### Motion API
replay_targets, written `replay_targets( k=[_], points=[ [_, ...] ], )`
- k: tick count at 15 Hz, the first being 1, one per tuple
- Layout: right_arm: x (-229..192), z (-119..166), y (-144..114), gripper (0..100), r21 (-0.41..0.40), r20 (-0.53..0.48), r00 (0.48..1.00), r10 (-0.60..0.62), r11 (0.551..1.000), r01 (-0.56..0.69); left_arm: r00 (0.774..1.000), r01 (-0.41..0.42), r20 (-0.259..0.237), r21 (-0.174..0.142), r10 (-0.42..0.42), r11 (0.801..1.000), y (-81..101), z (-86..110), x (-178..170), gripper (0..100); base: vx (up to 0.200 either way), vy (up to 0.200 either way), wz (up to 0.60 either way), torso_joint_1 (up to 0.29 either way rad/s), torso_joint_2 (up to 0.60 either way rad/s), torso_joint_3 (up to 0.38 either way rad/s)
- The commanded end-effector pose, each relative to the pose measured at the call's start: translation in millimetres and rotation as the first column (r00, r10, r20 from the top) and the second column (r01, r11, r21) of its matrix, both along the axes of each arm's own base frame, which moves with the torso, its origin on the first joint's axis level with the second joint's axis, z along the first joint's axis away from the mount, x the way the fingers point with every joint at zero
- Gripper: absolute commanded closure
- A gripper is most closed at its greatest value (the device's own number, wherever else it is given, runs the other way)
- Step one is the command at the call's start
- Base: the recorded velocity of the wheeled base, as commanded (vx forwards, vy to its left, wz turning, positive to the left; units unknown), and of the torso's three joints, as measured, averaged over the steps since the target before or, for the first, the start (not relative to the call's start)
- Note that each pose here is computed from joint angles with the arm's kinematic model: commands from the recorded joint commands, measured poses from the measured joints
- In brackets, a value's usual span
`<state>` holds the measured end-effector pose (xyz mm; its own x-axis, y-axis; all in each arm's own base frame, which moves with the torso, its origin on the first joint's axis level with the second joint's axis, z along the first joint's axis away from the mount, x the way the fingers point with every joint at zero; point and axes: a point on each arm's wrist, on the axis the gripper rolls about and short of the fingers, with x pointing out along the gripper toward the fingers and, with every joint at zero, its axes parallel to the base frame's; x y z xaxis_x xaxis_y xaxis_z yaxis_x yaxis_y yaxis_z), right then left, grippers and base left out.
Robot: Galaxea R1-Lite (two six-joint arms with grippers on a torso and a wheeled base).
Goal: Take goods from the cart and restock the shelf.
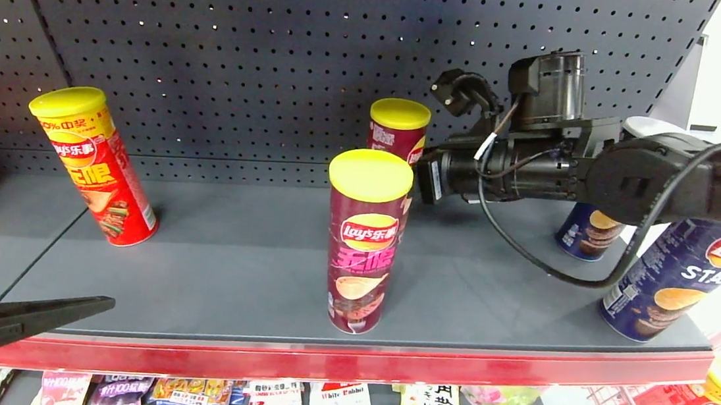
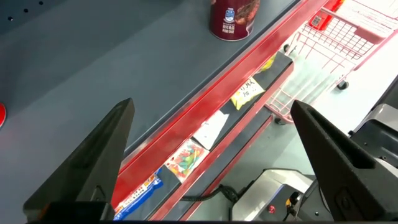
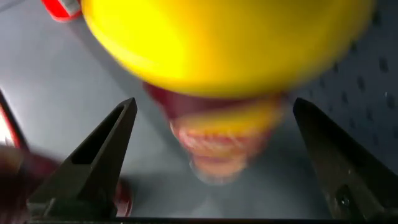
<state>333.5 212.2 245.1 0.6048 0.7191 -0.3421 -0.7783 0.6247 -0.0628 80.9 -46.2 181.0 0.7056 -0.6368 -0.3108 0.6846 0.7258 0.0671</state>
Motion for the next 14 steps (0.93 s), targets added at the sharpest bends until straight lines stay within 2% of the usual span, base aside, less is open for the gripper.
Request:
replay_targets(
  k=[1,5,7,8,11,12,14],
  points=[
    [-34,11,-22,0,-0.012,0.004,0.999,-0.035,0.999,0.035,1.000,0.001,-0.009,0.004,-0.001,1.000,-0.7,-1.2,1,0,0.000,0.000,0.00,0.000,0.00,0.000],
    [-76,15,-50,0,-0.019,-0.012,0.996,-0.090,0.996,0.090,0.998,-0.004,-0.058,0.013,0.005,1.000,-3.2,-7.2,6,0,0.000,0.000,0.00,0.000,0.00,0.000],
    [-96,16,-62,0,-0.013,-0.019,0.994,-0.110,0.994,0.110,0.996,-0.004,-0.084,0.024,0.006,1.000,-5.1,-10.3,10,0,0.000,0.000,0.00,0.000,0.00,0.000],
    [-123,13,-76,0,-0.010,-0.023,0.993,-0.116,0.993,0.116,0.993,-0.004,-0.120,0.043,0.009,0.999,-7.3,-16.1,15,0,0.000,0.000,0.00,0.000,0.00,0.000],
    [-180,12,-108,0,0.022,0.020,0.994,-0.105,0.994,0.105,0.986,-0.001,-0.168,0.069,0.012,0.998,-13.6,-20.0,28,0,0.000,0.000,0.00,0.000,0.00,0.000],
    [-208,11,-126,0,0.051,0.056,0.993,-0.106,0.993,0.103,0.981,0.001,-0.191,0.080,0.014,0.997,-17.5,-21.0,36,0,0.000,0.000,0.00,0.000,0.00,0.000],
    [-224,10,-136,0,0.070,0.082,0.991,-0.108,0.992,0.103,0.979,0.002,-0.205,0.087,0.016,0.996,-20.1,-21.4,41,0,0.000,0.000,0.00,0.000,0.00,0.000]
  ],
)
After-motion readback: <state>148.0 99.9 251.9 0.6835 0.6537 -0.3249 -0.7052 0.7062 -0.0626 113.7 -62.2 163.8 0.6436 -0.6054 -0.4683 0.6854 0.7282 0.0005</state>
